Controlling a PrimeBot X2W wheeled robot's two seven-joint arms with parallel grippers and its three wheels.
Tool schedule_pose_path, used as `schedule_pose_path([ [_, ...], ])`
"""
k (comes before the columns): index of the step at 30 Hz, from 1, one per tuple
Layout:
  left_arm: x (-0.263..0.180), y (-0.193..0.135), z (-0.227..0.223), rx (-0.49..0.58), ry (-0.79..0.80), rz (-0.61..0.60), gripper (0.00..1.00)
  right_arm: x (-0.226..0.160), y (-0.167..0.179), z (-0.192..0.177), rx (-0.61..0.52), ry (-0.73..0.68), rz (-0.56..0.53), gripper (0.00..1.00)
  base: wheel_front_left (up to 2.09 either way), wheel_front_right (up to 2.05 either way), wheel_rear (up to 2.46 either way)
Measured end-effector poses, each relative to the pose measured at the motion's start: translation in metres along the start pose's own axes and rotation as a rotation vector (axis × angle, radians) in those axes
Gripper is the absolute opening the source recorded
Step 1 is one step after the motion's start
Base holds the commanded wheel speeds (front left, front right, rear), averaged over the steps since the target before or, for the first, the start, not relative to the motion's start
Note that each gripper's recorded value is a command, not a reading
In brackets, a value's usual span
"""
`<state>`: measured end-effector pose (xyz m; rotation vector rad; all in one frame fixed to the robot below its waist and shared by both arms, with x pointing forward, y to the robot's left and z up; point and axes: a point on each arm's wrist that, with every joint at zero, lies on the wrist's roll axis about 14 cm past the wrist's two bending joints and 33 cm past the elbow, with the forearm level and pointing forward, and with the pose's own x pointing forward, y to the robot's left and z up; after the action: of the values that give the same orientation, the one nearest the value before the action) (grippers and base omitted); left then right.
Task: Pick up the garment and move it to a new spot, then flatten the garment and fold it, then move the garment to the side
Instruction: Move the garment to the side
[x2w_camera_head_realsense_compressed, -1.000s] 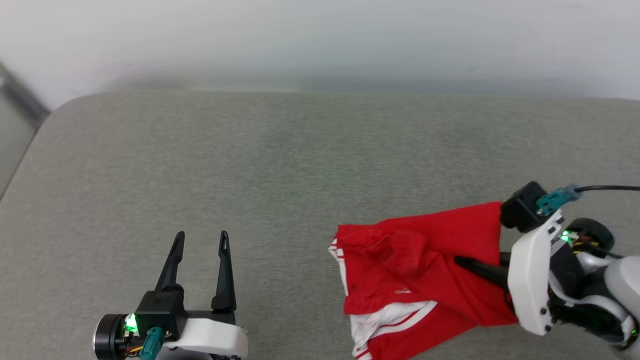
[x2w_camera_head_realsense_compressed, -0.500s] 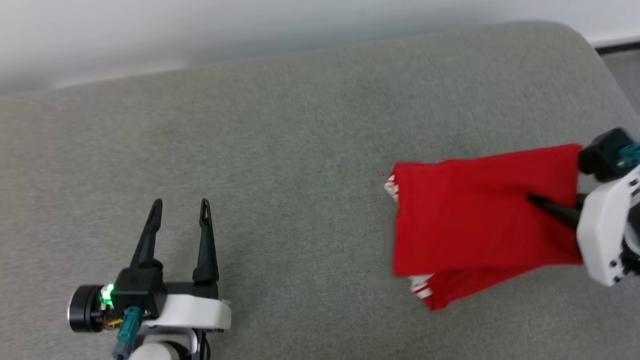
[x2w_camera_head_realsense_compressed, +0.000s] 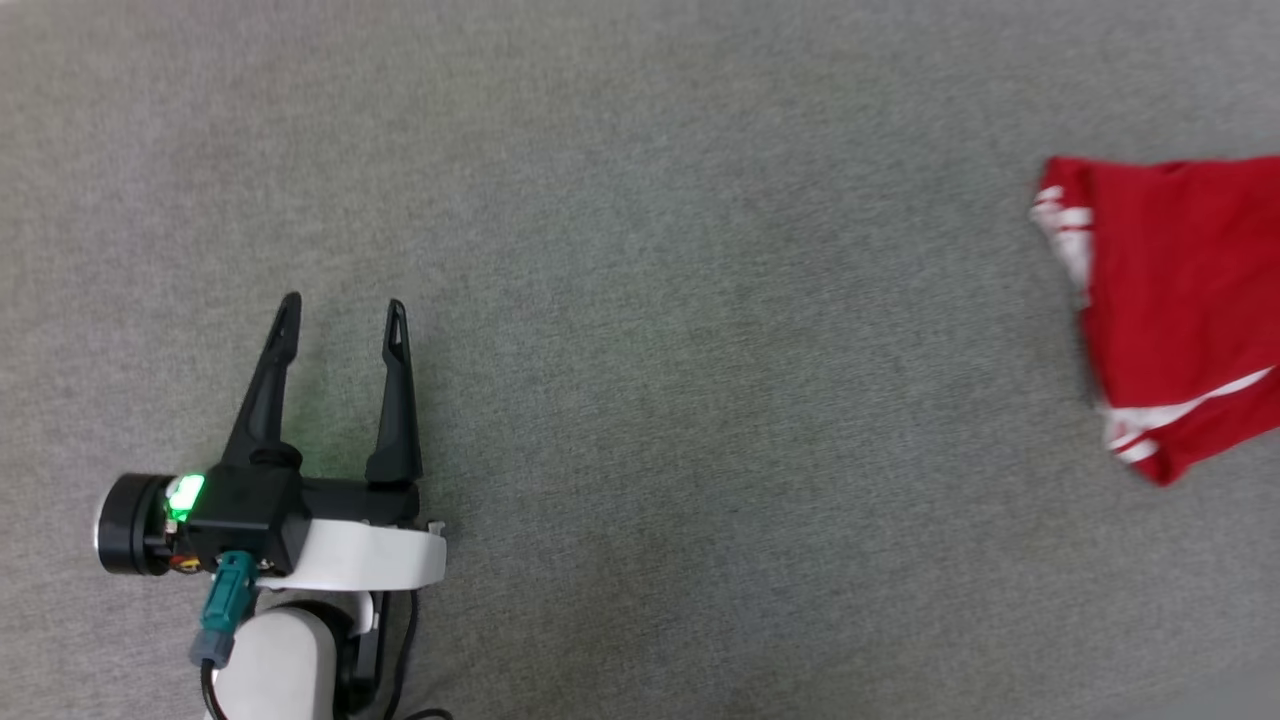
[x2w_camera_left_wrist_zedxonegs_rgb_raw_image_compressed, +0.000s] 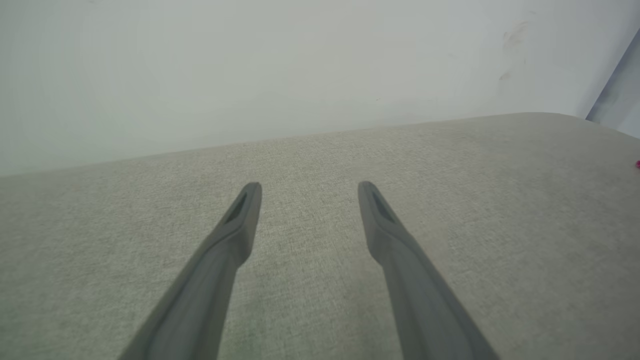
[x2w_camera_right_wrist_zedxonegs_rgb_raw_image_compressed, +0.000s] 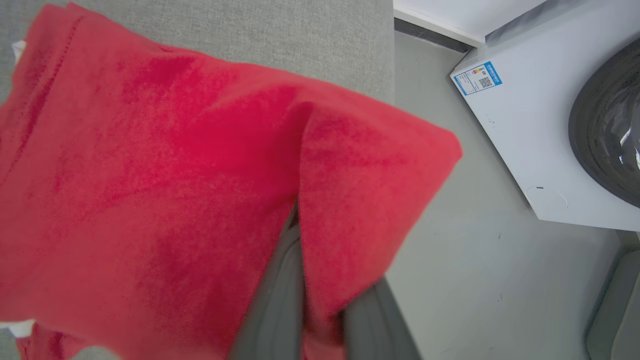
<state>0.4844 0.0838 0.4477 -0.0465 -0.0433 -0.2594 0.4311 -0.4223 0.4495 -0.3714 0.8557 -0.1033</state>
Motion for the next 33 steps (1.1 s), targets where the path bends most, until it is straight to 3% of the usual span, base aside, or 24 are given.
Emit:
schedule_pose_path([
  [6,0.003,0.01,-0.016,0.006,0.027,0.016,1.0,0.024,-0.026,0.005,0.008,0.012,-0.097,0.0,0.0,0.0,0.0],
  [10,0.005,0.013,-0.019,0.007,0.03,0.023,1.0,0.037,-0.021,-0.01,0.056,0.07,-0.1,0.0,0.0,0.0,0.0],
  [11,0.004,0.013,-0.018,0.007,0.029,0.024,1.0,0.037,-0.021,-0.013,0.069,0.078,-0.104,0.85,0.0,0.0,0.0],
  [12,0.004,0.013,-0.016,0.006,0.025,0.027,1.0,0.036,-0.021,-0.013,0.081,0.073,-0.107,1.0,0.0,0.0,0.0],
  [17,-0.004,0.011,0.002,0.004,0.002,0.04,1.0,0.017,-0.042,-0.002,0.058,0.01,-0.169,1.0,0.0,0.0,0.0],
  [20,-0.014,0.012,0.014,0.01,-0.01,0.051,1.0,-0.002,-0.058,0.022,0.083,-0.122,-0.211,1.0,0.0,0.0,0.0],
  [23,-0.026,0.013,0.026,0.014,-0.02,0.067,1.0,-0.022,-0.06,0.058,0.055,-0.306,-0.228,1.0,0.0,0.0,0.0],
  [27,-0.042,0.014,0.043,0.023,-0.044,0.085,1.0,-0.059,-0.052,0.114,0.111,-0.624,-0.227,1.0,0.0,0.0,0.0],
  [33,-0.072,0.022,0.063,0.04,-0.066,0.135,1.0,-0.108,-0.002,0.163,0.14,-0.977,-0.146,1.0,0.0,0.0,0.0],
])
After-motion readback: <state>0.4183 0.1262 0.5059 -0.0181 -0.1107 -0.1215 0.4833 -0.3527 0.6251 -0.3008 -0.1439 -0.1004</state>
